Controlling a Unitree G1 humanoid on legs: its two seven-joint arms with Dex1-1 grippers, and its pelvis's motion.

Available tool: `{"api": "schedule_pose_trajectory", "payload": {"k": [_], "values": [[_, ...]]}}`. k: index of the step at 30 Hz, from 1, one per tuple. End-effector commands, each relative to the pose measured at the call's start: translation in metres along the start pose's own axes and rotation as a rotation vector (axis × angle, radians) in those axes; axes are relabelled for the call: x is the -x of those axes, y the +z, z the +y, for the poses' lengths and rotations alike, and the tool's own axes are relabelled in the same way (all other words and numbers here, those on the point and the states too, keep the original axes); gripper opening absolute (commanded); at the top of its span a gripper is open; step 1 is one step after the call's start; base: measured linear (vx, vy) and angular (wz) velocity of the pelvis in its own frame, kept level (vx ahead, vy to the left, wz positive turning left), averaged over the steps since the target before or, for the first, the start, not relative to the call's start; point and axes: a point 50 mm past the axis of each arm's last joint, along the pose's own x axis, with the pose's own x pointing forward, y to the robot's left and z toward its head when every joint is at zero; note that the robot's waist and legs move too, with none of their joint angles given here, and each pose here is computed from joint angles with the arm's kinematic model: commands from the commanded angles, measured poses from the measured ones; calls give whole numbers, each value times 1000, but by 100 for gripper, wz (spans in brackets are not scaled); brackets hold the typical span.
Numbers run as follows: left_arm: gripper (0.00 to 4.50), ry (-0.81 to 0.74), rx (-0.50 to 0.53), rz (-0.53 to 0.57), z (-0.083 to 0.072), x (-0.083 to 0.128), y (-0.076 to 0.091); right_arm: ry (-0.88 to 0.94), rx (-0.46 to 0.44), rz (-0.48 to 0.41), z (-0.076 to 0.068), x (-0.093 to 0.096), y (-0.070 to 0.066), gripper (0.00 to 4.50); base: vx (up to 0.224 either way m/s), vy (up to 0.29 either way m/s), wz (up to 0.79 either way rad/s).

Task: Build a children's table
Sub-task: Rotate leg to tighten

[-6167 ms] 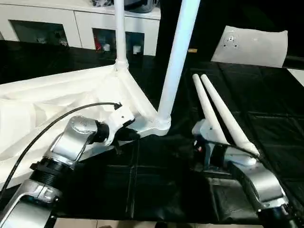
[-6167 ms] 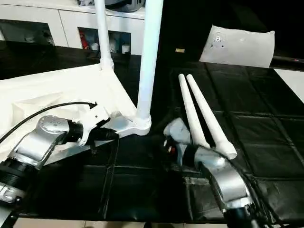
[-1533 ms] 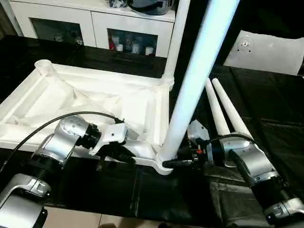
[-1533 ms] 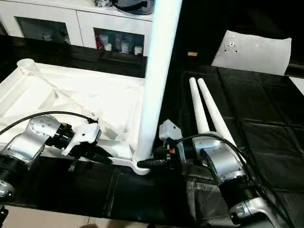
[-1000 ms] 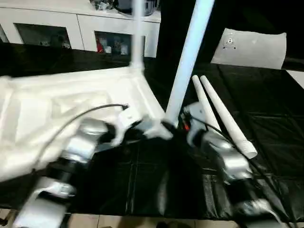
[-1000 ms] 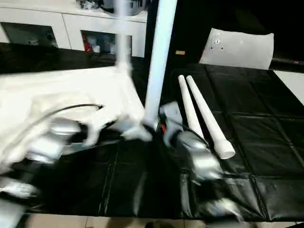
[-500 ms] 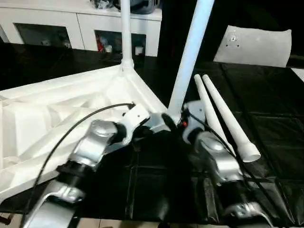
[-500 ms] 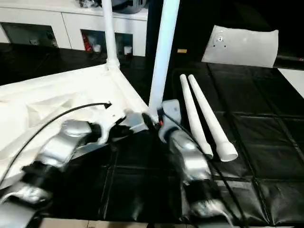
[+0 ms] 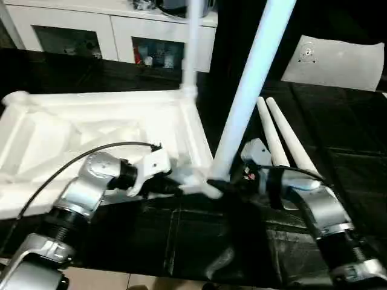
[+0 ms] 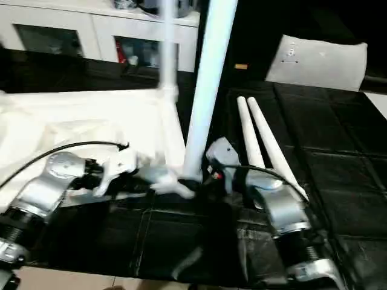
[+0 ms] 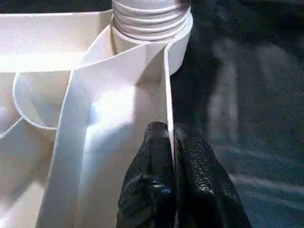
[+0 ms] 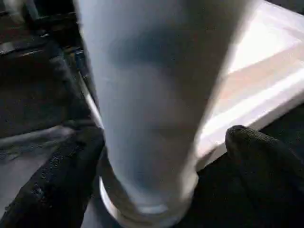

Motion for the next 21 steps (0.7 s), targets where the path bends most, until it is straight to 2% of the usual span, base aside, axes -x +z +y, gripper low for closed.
{"api": "schedule_pose_trajectory", "payload": {"k": [1,3,7,21], "values": [[0,-117,-60,8,-4,-5,5,80,16,-8,3,1,4,444,0,0,0],[0,-153,-74,25,-4,-2,4,153,13,3,6,1,4,444,0,0,0],[0,-204,-106,57,-4,0,4,244,9,15,11,-3,3,404,0,0,0],[0,-219,-131,56,3,0,6,351,-7,32,21,-11,-1,290,0,0,0]]}}
